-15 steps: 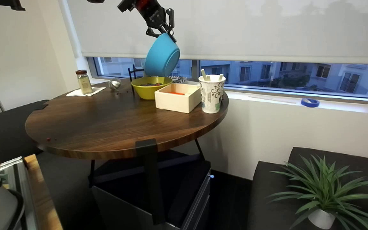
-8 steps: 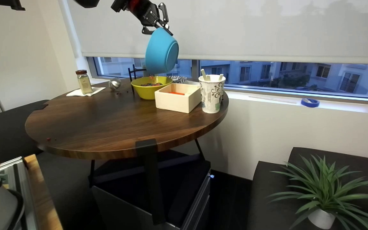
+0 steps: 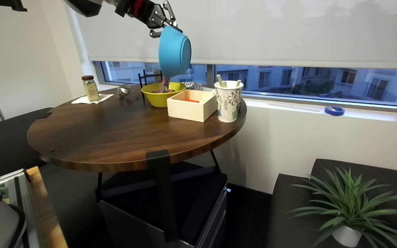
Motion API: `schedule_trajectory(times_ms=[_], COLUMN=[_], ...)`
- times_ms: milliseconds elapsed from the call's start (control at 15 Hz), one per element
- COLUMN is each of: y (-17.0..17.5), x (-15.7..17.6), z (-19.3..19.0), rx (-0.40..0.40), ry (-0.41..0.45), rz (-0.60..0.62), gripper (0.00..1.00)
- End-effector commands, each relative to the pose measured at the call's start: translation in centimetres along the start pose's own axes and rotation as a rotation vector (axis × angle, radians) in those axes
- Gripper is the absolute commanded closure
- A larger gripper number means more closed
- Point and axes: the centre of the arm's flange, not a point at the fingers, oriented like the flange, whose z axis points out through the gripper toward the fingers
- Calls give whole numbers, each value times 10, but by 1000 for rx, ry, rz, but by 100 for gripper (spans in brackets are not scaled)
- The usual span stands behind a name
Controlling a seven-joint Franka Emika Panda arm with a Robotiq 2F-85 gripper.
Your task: Pour the cereal from the blue bowl into the yellow bowl
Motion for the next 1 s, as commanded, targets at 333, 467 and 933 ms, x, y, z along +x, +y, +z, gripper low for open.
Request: schedule_trajectory(times_ms=[333, 467, 933], y=[-36, -42, -45], x=[11, 12, 9], z=[-21, -25, -37], rx=[-208, -233, -308], ry=[-4, 6, 33], rz=[-17, 1, 34], gripper=[99, 99, 99])
